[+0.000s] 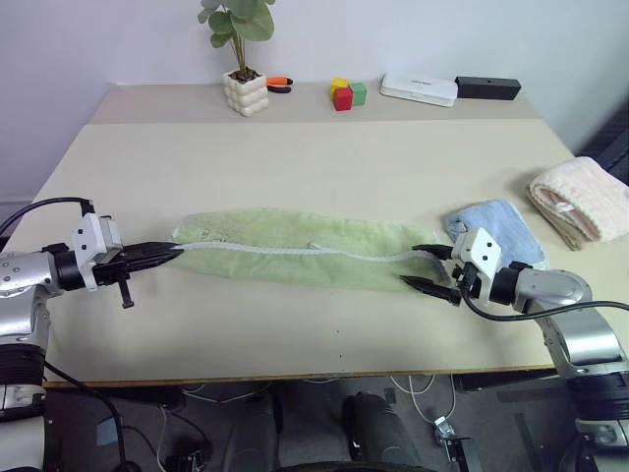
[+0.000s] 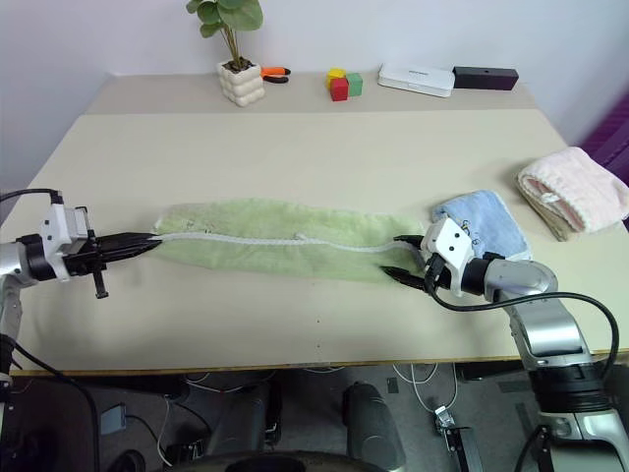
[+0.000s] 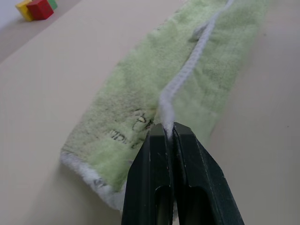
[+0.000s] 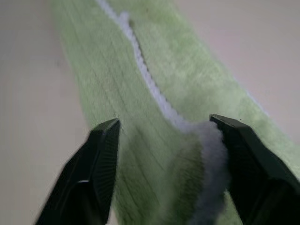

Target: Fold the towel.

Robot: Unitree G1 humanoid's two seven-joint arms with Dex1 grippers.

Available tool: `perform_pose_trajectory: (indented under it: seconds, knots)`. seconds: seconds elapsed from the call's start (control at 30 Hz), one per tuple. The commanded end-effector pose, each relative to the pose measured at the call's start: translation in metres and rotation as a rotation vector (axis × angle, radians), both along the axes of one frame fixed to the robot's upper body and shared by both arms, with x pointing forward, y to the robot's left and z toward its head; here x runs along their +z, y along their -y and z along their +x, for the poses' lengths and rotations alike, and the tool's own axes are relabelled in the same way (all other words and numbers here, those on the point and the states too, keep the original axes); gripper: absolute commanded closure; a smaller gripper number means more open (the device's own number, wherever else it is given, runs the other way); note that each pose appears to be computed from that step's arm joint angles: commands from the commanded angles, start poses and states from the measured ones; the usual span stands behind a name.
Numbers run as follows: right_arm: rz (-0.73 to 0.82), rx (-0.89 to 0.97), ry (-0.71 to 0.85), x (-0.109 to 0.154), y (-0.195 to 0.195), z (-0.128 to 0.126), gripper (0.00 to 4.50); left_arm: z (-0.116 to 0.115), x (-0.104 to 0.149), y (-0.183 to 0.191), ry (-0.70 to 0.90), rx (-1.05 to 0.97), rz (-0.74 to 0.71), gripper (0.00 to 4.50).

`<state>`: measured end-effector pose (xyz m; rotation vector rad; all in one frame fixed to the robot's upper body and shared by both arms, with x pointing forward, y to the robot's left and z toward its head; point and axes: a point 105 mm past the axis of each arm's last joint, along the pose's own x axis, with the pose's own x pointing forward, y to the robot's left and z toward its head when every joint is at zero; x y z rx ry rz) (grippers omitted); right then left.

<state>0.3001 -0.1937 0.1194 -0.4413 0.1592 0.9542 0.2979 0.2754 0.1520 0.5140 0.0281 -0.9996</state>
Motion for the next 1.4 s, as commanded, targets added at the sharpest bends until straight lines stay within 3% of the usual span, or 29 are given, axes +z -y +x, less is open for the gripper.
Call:
perform_pose_trajectory:
  seconds: [0.03,0.33,0.43,0.57,1.1,1.27,1.4]
  knots:
    - [-0.023,0.02,0.048,0.017,0.002,0.006,1.59,0.0,0.013,0.002,0.057,0.001,-0.011,4.5]
    - [-0.131,0.076,-0.005,0.01,0.006,0.011,1.59,0.0,0.012,0.007,0.067,-0.005,-0.006,4.5]
    - [-0.148,0.086,-0.029,0.009,0.008,0.012,2.43,-0.001,0.014,0.009,0.071,-0.006,-0.01,4.5]
    - [-0.133,0.086,-0.047,0.01,0.007,0.014,4.48,-0.002,0.014,0.01,0.072,-0.004,-0.011,4.5]
    - [-0.142,0.142,-0.044,0.018,0.012,0.004,4.48,-0.02,-0.015,-0.018,-0.086,0.099,-0.065,4.5]
    - [-0.176,0.181,-0.061,0.017,0.009,-0.007,4.48,-0.028,-0.024,-0.017,-0.085,0.094,-0.021,4.5]
    - [-0.178,0.123,0.06,0.032,0.01,0.016,4.48,-0.013,-0.019,-0.012,-0.043,0.108,-0.04,4.5]
